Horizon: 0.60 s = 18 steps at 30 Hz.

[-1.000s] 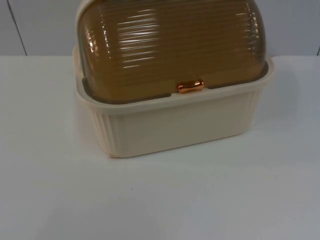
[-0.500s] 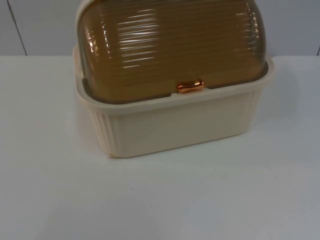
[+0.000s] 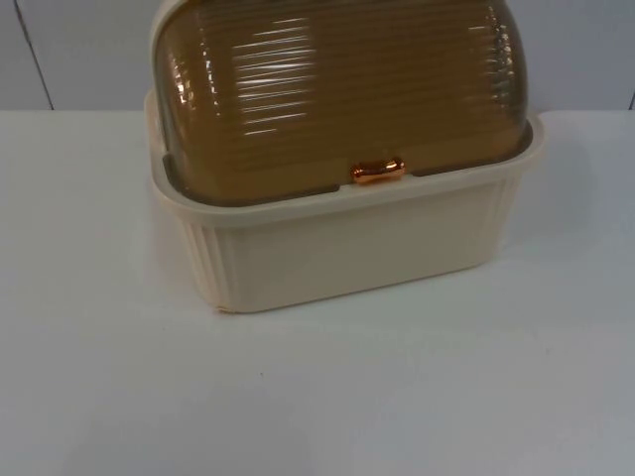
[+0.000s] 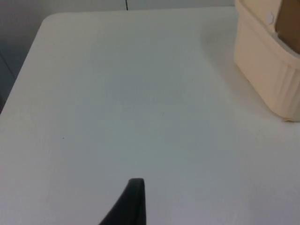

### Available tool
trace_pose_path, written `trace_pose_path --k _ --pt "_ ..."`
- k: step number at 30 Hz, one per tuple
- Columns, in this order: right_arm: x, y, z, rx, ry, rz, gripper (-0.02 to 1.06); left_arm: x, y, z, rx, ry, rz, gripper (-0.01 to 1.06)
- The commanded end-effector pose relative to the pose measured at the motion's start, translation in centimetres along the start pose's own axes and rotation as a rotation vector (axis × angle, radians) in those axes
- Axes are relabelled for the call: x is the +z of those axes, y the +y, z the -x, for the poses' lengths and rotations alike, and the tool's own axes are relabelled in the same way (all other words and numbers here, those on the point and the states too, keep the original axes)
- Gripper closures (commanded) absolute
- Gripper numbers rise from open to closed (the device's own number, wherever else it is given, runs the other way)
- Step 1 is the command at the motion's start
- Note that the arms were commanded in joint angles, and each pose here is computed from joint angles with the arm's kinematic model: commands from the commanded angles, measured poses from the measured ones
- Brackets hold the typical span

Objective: Open the box lid with the left hand, place the block into the box with the right hand, then close the box lid with the left hand.

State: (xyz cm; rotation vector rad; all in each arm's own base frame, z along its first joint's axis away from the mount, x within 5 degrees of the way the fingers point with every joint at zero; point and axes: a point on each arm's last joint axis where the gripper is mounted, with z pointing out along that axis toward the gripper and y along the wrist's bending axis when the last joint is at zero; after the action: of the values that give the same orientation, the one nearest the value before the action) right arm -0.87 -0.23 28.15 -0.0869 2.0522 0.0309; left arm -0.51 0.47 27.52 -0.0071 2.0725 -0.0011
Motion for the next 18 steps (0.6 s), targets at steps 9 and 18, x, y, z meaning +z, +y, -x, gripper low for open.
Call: trace_pose_path --k 9,18 --pt "0.17 -0.02 -0.05 0.001 -0.007 -0.008 -0.01 0.06 -0.28 -0.04 0.043 -0.009 -0.036 0.00" --pt "0.17 -0.02 -0.05 0.001 -0.007 -0.008 -0.01 0.06 -0.32 -0.05 0.041 -0.009 -0.040 0.00"
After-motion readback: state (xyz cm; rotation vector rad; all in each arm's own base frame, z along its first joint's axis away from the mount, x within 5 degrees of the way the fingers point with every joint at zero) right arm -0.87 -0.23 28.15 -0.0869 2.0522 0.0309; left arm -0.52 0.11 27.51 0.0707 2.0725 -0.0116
